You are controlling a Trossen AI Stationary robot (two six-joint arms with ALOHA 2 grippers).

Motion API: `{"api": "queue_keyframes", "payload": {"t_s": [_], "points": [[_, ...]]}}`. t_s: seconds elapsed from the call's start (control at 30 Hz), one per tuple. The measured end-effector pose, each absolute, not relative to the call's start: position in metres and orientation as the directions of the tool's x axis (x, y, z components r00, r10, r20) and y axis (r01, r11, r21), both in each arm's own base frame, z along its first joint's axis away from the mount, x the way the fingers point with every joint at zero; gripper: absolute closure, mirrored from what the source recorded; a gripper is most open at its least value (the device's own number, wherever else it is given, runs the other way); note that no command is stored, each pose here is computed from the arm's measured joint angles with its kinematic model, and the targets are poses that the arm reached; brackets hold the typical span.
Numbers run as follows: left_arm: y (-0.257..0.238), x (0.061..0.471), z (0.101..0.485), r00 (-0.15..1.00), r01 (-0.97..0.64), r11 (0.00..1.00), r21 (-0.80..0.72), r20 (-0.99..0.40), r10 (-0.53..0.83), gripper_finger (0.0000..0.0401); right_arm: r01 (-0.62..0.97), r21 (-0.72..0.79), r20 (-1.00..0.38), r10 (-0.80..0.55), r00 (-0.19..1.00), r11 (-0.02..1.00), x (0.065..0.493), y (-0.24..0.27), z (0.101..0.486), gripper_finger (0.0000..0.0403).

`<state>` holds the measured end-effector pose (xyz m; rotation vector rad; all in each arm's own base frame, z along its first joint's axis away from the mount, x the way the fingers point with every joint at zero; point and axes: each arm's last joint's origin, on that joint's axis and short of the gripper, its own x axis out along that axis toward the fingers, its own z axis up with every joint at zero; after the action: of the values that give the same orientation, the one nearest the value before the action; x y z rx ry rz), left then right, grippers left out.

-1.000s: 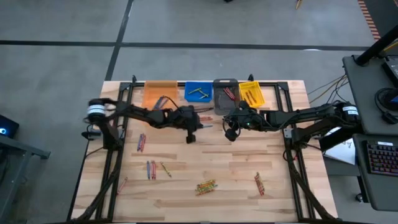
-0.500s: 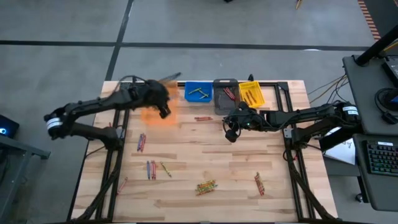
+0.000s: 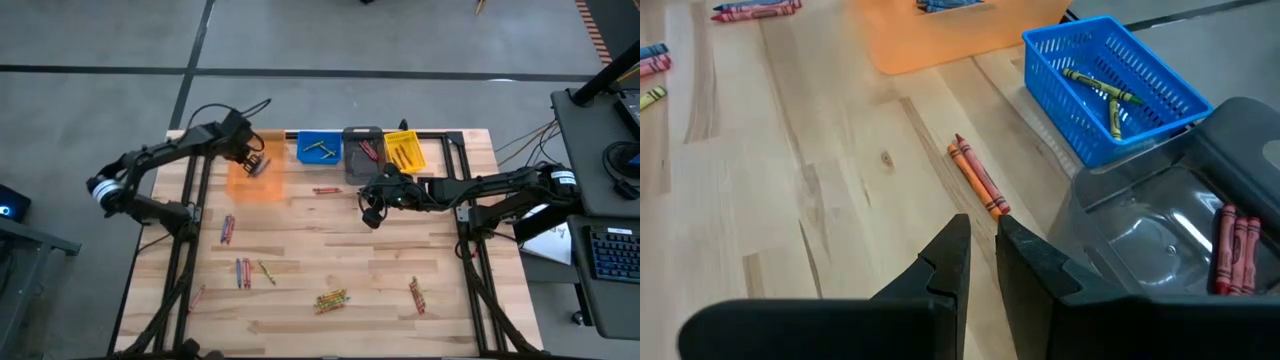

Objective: Sort crayons
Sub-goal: Put the blue crayon into the orange bin, then put the green crayon into the blue bin

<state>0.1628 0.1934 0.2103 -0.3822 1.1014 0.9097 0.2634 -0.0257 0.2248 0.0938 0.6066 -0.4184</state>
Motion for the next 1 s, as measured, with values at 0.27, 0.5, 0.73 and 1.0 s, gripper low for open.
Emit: {"api": "queue_keyframes", "payload": {"t_s": [0.27,0.5,0.73,1.0], "points": [[0.217,0.180,0.191,0.026,-0.781,0.577,0.239,-0.911,0.412,0.0401,0.408,-0.035,-0.571,-0.354,0.741,0.912,0.263,-0.026,0.225,0.0360],[0.224,0.184,0.191,-0.044,-0.788,0.543,0.290,-0.906,0.421,0.0368,0.409,-0.035,-0.571,-0.354,0.741,0.912,0.263,-0.026,0.225,0.0360],[0.224,0.184,0.191,-0.044,-0.787,0.544,0.290,-0.906,0.420,0.0327,0.409,-0.035,-0.571,-0.354,0.741,0.912,0.263,-0.026,0.225,0.0360],[0.216,0.190,0.198,-0.013,-0.774,0.565,0.287,-0.899,0.438,0.0318,0.419,-0.020,-0.571,-0.354,0.741,0.908,0.263,-0.026,0.225,0.0360]]}}
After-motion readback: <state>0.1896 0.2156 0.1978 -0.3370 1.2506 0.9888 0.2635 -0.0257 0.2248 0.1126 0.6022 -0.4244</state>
